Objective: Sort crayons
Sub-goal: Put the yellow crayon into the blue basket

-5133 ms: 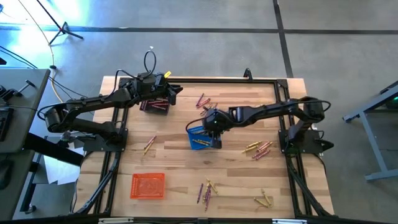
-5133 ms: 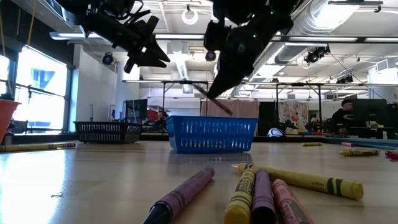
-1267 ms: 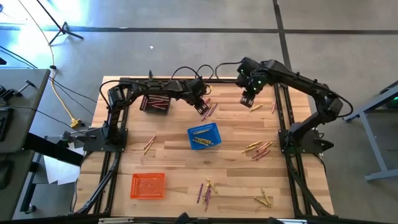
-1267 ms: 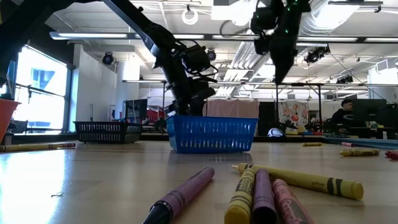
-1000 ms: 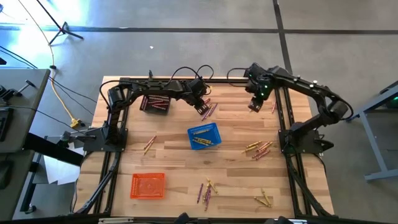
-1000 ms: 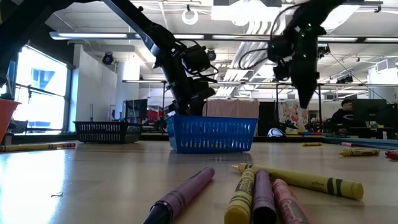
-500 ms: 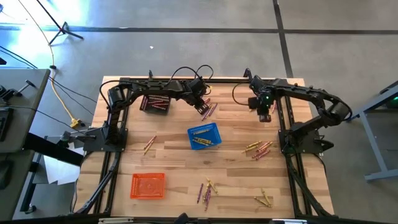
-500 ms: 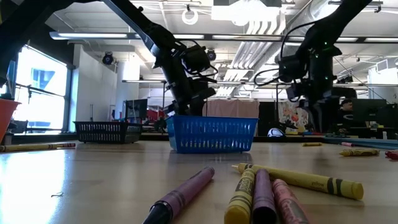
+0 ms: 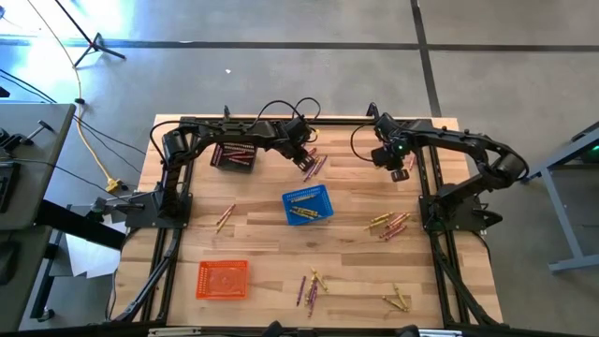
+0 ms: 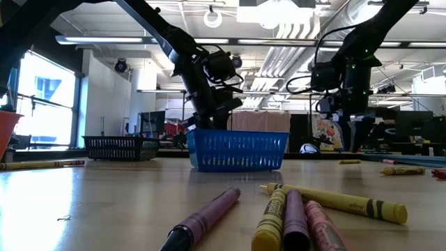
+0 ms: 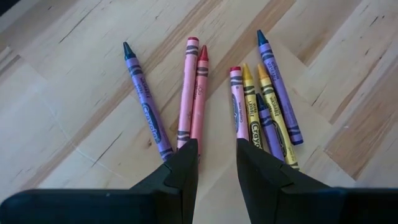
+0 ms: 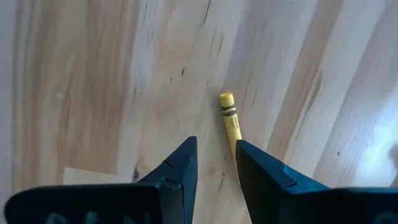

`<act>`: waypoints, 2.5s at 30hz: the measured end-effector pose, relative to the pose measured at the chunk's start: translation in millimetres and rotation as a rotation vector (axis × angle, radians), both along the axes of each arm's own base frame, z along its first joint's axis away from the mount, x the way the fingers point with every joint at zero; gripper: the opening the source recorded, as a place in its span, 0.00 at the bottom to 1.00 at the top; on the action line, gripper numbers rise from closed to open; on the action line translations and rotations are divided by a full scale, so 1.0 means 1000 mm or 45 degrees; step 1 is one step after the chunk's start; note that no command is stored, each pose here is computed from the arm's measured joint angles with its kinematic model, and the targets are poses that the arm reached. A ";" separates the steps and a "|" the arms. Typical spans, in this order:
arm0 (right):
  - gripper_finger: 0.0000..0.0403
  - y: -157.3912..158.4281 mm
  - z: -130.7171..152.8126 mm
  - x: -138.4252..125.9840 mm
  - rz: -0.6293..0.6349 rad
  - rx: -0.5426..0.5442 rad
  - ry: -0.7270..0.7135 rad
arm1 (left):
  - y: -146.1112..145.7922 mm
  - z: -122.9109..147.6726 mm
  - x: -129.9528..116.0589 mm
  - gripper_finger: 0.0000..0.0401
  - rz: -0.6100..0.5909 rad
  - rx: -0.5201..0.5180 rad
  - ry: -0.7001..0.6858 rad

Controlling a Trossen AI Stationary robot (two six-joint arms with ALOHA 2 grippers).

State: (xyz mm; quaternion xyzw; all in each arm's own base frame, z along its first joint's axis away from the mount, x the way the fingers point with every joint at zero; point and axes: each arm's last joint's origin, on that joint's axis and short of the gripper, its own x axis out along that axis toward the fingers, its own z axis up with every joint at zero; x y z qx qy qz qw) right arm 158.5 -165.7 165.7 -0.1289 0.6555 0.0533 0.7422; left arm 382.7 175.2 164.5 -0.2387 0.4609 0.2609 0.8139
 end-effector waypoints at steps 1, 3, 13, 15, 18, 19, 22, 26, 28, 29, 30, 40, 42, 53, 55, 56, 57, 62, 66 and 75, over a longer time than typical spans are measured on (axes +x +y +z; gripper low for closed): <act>0.23 -0.001 -0.001 0.001 0.014 -0.003 0.003 | 0.000 0.000 0.000 0.24 0.005 -0.003 -0.001; 0.23 -0.003 -0.005 0.003 0.015 -0.006 0.004 | 0.000 0.000 0.000 0.24 0.012 -0.007 -0.003; 0.23 -0.014 -0.031 0.011 -0.041 0.000 0.093 | -0.003 0.000 0.001 0.24 0.007 -0.008 -0.003; 0.23 -0.015 -0.034 0.010 -0.056 0.033 0.091 | -0.003 0.000 0.001 0.24 0.004 -0.008 -0.003; 0.20 -0.015 -0.035 0.009 -0.083 0.068 0.083 | -0.005 0.000 0.002 0.24 0.000 -0.008 -0.003; 0.18 -0.015 -0.036 0.009 -0.098 0.075 0.085 | -0.005 0.000 0.002 0.24 -0.002 -0.008 -0.003; 0.08 -0.014 -0.036 0.007 -0.161 0.097 0.087 | -0.005 0.000 0.002 0.24 -0.003 -0.008 -0.003; 0.03 -0.014 -0.036 0.007 -0.293 0.115 0.081 | -0.005 0.000 0.002 0.24 -0.003 -0.008 -0.003; 0.04 -0.014 -0.035 0.007 -0.356 0.123 0.066 | -0.005 0.000 0.002 0.24 -0.003 -0.008 -0.002; 0.03 -0.014 -0.033 0.007 -0.380 0.124 0.050 | -0.005 0.000 0.002 0.24 -0.003 -0.008 -0.002; 0.02 -0.015 -0.030 0.008 -0.398 0.128 0.031 | -0.006 0.000 0.002 0.24 -0.003 -0.008 -0.002; 0.01 -0.011 0.029 0.021 -0.588 0.172 -0.315 | -0.011 0.000 0.004 0.24 -0.044 -0.060 -0.014; 0.01 -0.004 0.044 0.028 -0.570 0.245 -0.446 | -0.011 -0.001 0.004 0.24 -0.045 -0.062 -0.007; 0.01 0.059 0.091 0.091 -0.383 0.432 -0.985 | -0.014 -0.003 -0.002 0.24 -0.090 -0.076 0.083; 0.01 0.072 0.089 0.105 -0.353 0.412 -1.018 | -0.015 -0.005 -0.005 0.24 -0.124 -0.081 0.127; 0.01 0.078 0.087 0.111 -0.348 0.391 -1.020 | -0.016 -0.005 -0.006 0.24 -0.143 -0.091 0.148; 0.01 0.084 0.084 0.117 -0.344 0.376 -1.027 | -0.017 -0.006 -0.008 0.24 -0.164 -0.107 0.166; 0.01 0.109 0.065 0.146 -0.341 0.427 -1.032 | -0.021 -0.009 -0.015 0.24 -0.236 -0.168 0.267; 0.01 0.128 0.053 0.163 -0.319 0.466 -1.062 | -0.024 -0.010 -0.020 0.24 -0.306 -0.173 0.332; 0.09 0.150 0.019 0.180 -0.519 0.468 -0.978 | -0.027 -0.004 -0.024 0.24 -0.383 -0.160 0.371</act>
